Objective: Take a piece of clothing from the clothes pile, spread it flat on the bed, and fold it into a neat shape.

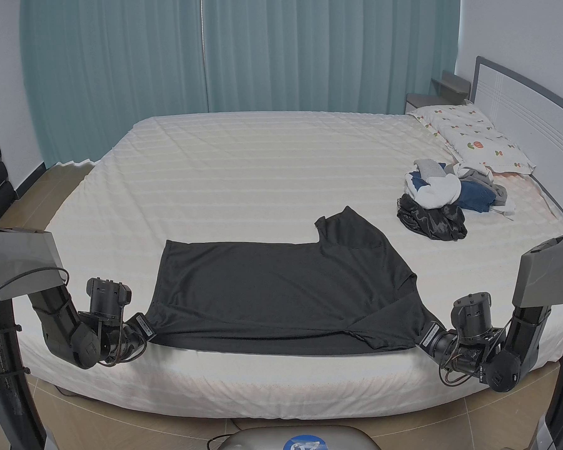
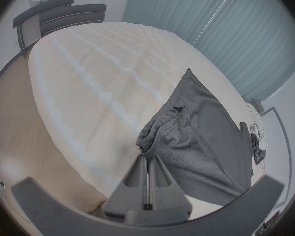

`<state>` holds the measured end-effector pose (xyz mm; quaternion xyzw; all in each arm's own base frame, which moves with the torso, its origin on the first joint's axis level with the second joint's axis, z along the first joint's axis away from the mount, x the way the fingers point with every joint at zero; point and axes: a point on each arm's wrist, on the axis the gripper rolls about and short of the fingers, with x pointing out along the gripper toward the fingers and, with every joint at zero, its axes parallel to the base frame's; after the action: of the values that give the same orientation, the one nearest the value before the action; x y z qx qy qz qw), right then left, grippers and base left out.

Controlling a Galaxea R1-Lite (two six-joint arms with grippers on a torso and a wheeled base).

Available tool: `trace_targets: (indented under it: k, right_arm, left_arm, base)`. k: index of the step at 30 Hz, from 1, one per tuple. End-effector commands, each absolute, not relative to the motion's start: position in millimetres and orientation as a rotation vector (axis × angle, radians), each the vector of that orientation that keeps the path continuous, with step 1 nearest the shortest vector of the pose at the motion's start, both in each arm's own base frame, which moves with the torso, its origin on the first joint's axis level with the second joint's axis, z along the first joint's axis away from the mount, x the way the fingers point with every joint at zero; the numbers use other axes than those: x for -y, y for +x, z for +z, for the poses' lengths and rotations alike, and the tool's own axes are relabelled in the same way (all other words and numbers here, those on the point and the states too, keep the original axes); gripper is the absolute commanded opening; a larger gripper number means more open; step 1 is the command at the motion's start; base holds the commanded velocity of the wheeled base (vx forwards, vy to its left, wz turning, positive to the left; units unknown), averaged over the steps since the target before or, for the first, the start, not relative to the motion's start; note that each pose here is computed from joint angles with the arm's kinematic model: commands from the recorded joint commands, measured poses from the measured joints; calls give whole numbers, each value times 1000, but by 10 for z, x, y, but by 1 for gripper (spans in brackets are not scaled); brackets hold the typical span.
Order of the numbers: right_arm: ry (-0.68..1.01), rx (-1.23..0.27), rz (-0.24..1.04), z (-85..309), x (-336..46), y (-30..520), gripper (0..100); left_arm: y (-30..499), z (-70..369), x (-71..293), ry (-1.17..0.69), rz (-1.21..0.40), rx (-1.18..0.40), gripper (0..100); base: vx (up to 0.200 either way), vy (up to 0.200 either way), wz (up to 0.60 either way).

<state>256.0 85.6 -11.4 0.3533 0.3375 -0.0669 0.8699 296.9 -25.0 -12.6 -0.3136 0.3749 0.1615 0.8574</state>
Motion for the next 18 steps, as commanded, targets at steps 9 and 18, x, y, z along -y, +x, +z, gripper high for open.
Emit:
trace_targets:
  k: [9,18]
  right_arm:
    - [731,-766,-164,-241,-833,2494,100]
    - [729,-671,-111,-19,-730,2299,100]
  left_arm:
    - [2914,-154,259,-628,335,-811,100]
    - [2879,271,80,-667,338,-696,100]
  base:
    - [0,0,0]
    - [0,0,0]
